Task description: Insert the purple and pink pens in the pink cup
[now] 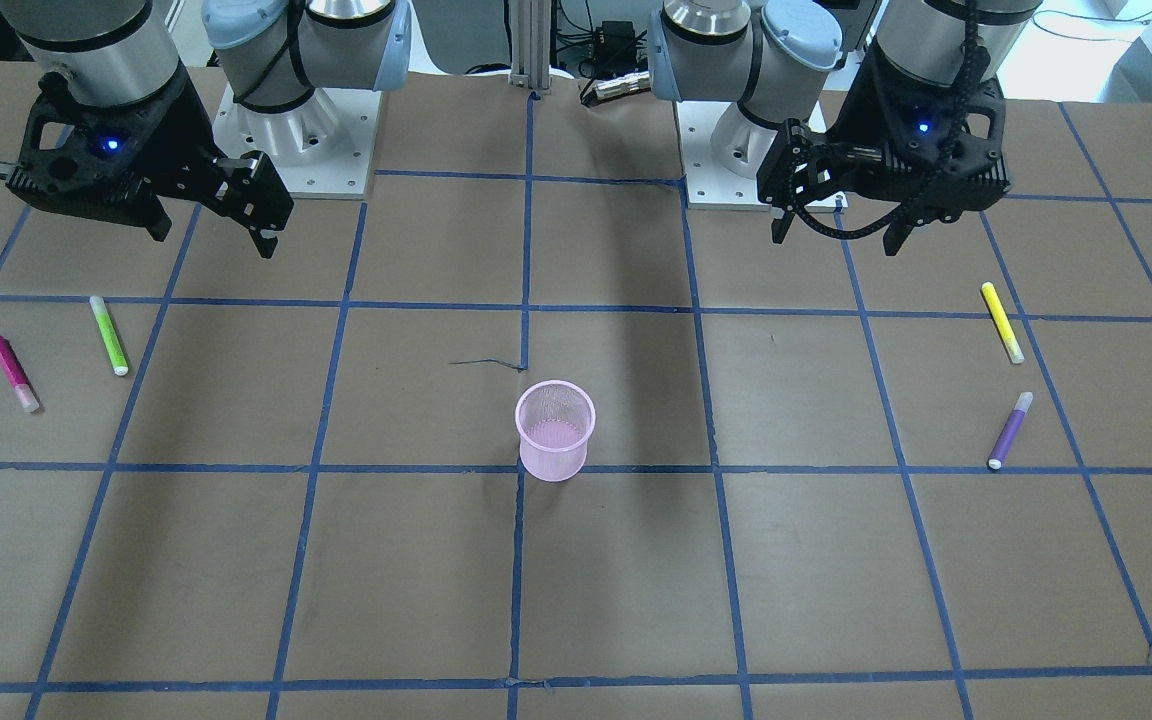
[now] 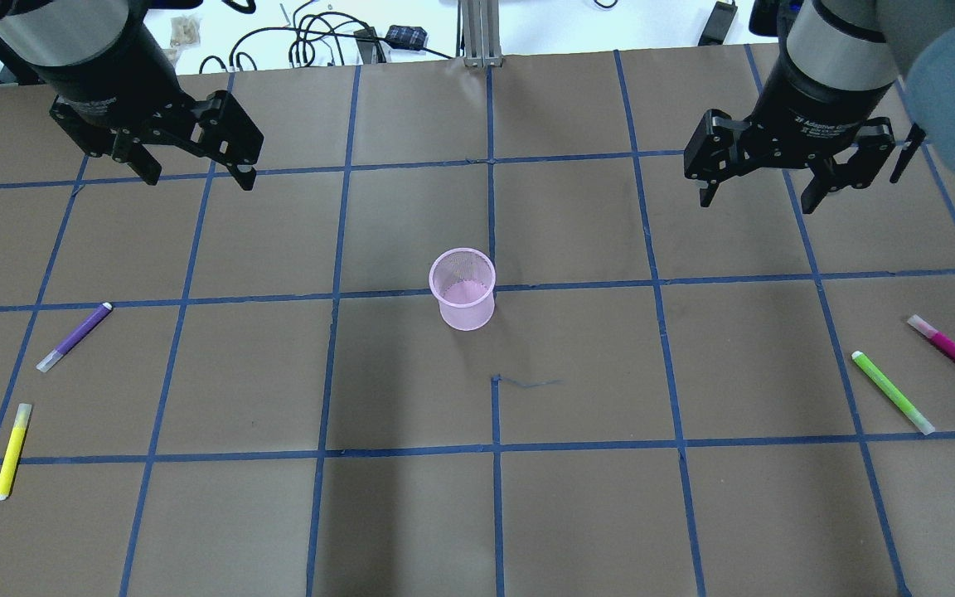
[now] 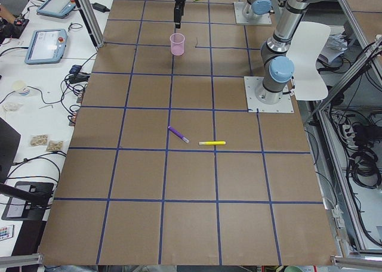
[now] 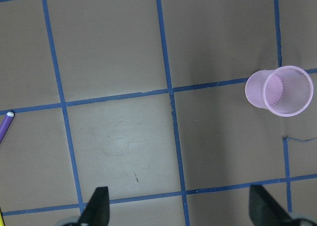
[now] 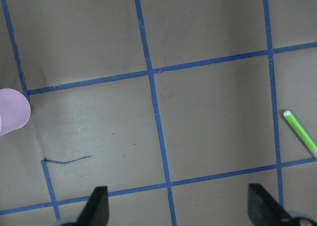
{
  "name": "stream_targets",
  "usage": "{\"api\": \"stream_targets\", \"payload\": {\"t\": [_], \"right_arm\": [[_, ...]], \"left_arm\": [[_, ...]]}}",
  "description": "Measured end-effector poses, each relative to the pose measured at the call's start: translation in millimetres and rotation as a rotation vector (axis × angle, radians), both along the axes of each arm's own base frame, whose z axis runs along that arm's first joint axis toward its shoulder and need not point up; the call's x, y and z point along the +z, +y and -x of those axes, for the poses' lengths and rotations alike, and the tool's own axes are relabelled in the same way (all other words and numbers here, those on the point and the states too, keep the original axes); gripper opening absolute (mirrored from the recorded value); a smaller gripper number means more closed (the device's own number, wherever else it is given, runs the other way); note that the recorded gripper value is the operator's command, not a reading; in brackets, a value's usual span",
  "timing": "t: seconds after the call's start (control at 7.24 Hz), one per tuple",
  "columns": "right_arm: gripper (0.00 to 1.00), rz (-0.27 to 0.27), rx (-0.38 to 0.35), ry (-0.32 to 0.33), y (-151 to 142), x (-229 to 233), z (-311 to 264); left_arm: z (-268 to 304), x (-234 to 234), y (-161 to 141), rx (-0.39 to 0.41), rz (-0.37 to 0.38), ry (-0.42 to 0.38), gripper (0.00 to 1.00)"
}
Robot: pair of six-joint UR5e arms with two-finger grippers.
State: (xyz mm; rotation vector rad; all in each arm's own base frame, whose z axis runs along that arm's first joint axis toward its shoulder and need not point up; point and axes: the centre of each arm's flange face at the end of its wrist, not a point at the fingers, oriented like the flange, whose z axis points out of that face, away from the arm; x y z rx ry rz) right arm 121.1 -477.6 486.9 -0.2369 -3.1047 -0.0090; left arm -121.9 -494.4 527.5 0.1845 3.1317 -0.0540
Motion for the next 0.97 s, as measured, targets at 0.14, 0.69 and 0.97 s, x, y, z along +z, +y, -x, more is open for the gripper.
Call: {"api": "stream_targets", "payload": {"t": [0.14, 0.69, 0.97], "right_arm": [[1.0, 0.0, 0.001, 0.0, 0, -1, -1], [1.0, -0.004, 0.001, 0.001, 0, -2, 0], [1.0, -0.011, -0.008, -0.001, -3, -5, 11]], "left_arm": [[0, 0, 0, 0.0, 0.0, 0.004, 1.0], [2, 1, 0, 0.003, 0.002, 0.016, 1.0], [1, 2, 1, 0.016, 0.005, 0.016, 1.0]]}}
